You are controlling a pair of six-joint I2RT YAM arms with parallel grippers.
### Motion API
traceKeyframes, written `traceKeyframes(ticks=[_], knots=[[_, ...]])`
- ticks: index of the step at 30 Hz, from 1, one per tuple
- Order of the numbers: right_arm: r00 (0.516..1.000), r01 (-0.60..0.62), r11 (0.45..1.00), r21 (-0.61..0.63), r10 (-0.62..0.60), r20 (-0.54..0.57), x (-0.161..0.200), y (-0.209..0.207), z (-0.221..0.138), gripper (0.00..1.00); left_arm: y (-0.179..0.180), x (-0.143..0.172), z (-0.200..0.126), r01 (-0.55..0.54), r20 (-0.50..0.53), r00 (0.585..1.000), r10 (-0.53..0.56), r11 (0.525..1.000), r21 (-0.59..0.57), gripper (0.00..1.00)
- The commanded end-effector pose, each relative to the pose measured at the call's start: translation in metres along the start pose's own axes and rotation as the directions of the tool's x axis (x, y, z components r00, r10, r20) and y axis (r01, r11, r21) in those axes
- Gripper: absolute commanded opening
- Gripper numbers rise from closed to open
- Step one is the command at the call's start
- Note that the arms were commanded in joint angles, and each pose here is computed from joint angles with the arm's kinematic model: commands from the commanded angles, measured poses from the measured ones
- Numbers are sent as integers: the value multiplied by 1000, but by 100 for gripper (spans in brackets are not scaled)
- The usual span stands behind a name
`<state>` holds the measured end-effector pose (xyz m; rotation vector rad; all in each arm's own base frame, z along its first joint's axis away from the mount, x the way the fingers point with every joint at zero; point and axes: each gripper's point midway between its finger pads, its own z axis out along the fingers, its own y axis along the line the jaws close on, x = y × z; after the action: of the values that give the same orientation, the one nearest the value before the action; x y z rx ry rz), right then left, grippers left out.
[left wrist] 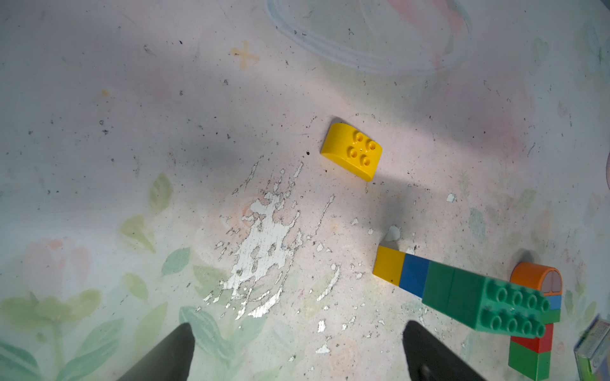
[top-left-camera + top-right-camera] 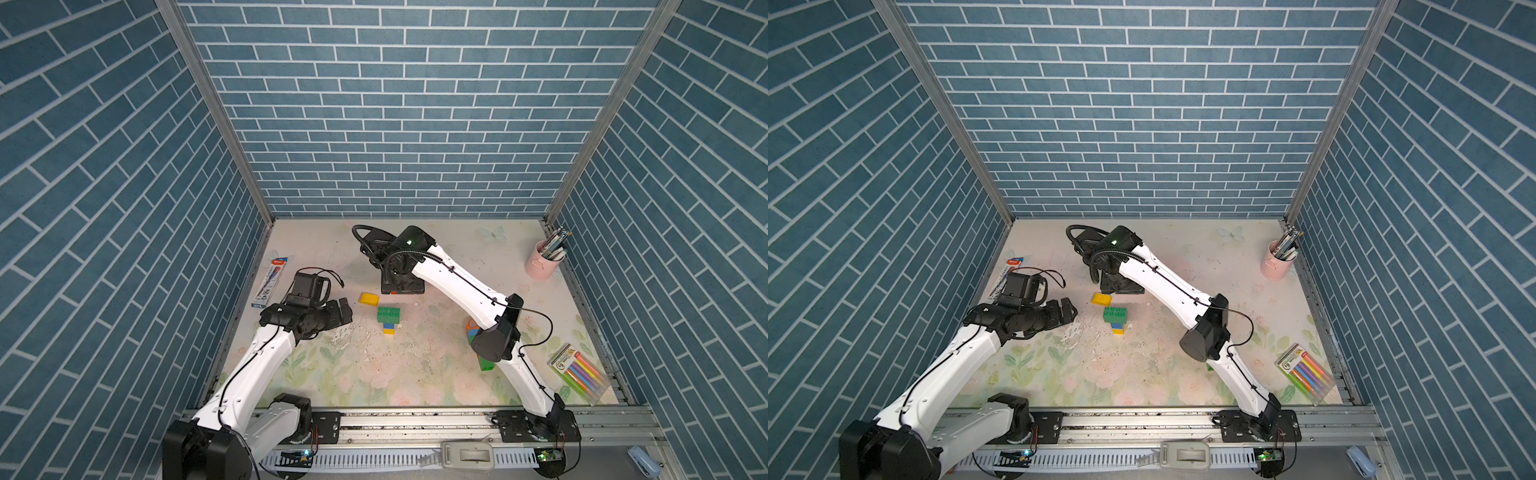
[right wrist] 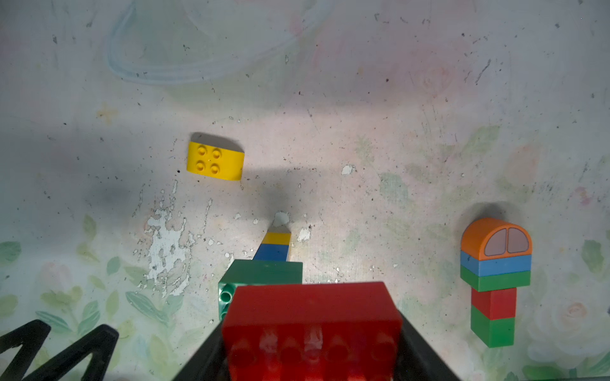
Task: Assemble an ice cream with lego
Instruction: Pick up the lego brick from the center of the board, then assemble the lego brick with the lego brick.
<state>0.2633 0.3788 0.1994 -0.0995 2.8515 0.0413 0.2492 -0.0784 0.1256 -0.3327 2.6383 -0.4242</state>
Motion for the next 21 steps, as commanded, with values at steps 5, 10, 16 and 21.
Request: traceKeyframes(ticks=[5, 10, 16, 21], knots=[[996, -36, 999, -1, 35, -85, 25, 14, 11, 0, 11, 6, -6, 15, 8, 1000, -15, 999, -36, 100], [993, -38, 999, -15, 36, -113, 29, 21, 18, 0, 11, 6, -7, 14, 15, 1000, -14, 999, -35, 100], [989, -39, 999, -11, 37, -140, 34, 24, 27, 0, 11, 7, -8, 15, 15, 1000, -15, 999, -33, 100], [987, -41, 999, -9, 39, -157, 37, 27, 33, 0, 11, 7, -8, 15, 15, 1000, -14, 999, -32, 99]])
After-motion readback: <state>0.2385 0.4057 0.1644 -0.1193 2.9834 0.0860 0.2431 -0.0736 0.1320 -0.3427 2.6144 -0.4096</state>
